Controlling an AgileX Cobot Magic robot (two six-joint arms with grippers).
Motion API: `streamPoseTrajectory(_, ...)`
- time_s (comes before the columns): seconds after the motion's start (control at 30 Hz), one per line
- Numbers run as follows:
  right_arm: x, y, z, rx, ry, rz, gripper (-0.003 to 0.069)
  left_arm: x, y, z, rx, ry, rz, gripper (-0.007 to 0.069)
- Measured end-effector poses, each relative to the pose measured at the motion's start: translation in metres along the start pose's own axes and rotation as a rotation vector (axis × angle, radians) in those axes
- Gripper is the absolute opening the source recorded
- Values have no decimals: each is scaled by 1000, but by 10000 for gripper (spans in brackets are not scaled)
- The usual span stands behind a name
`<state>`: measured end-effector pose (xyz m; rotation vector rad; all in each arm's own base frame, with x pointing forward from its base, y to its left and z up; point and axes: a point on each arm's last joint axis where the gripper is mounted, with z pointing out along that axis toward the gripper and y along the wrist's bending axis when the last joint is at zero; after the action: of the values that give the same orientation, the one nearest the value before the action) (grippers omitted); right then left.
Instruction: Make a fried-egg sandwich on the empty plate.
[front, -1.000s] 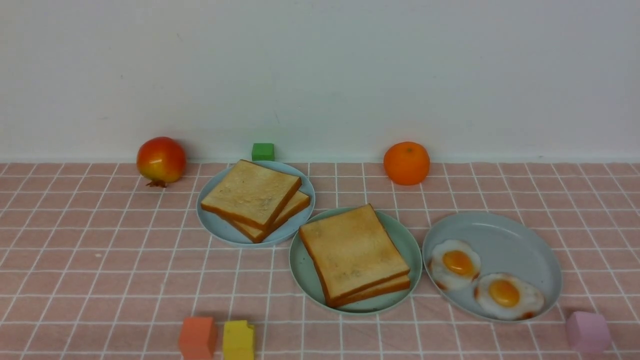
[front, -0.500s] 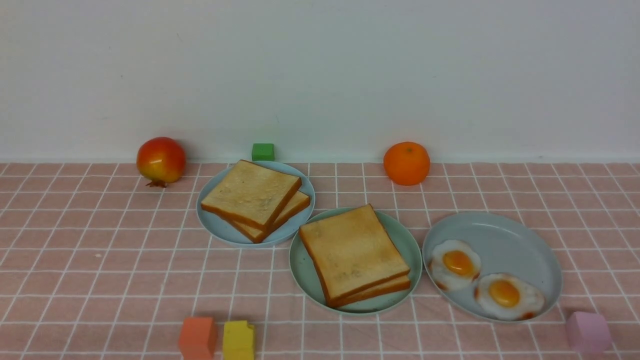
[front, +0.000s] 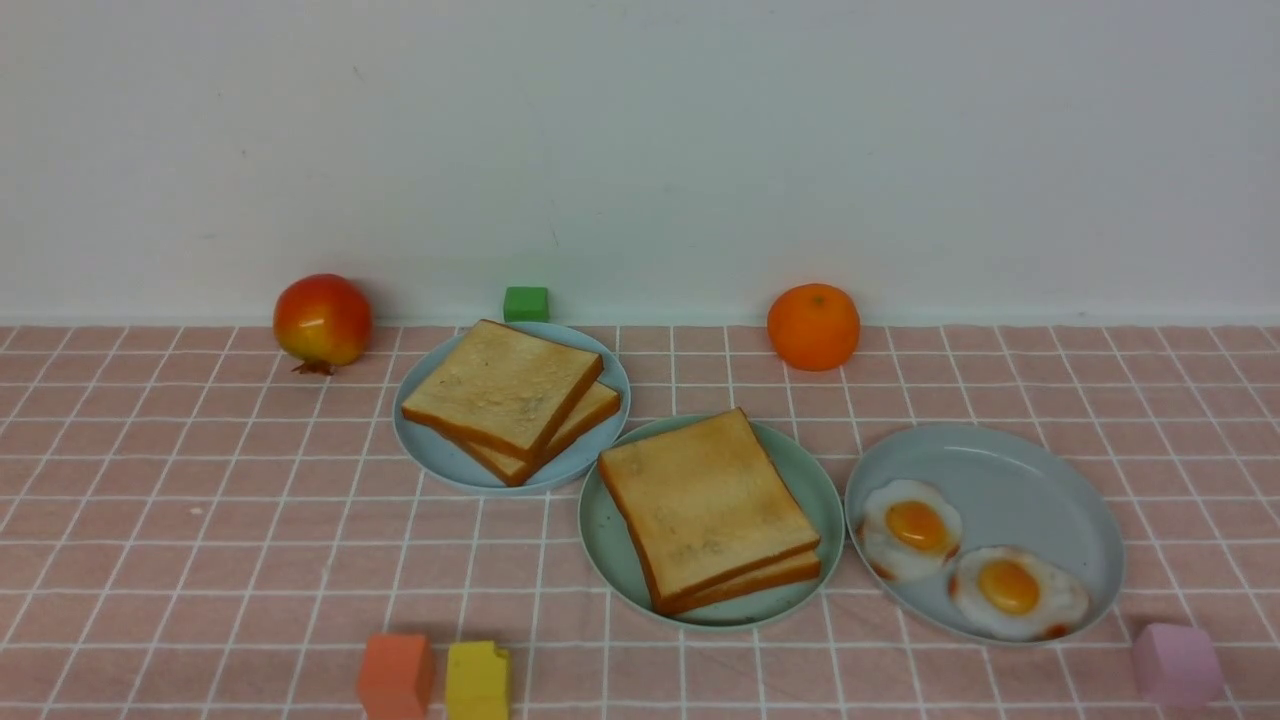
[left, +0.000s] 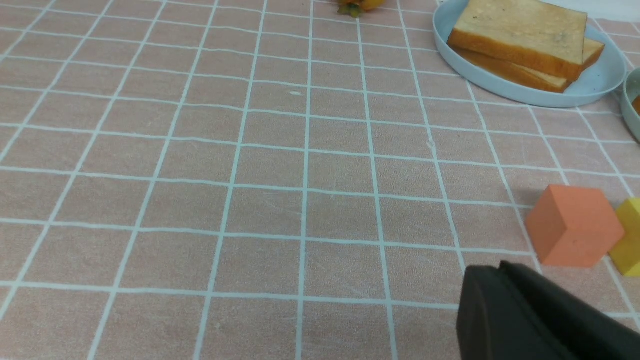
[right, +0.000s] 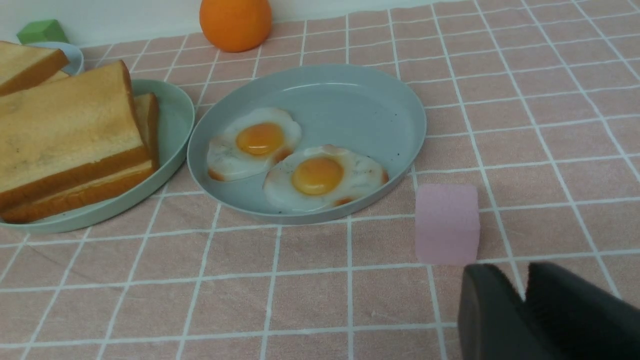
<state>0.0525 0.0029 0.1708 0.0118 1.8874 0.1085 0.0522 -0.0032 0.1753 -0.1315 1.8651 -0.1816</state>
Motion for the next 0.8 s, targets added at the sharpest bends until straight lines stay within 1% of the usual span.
streamPoseTrajectory(0.8, 0, 0, 0, 0, 0, 0, 189, 0, 0, 0, 0, 0, 0, 63)
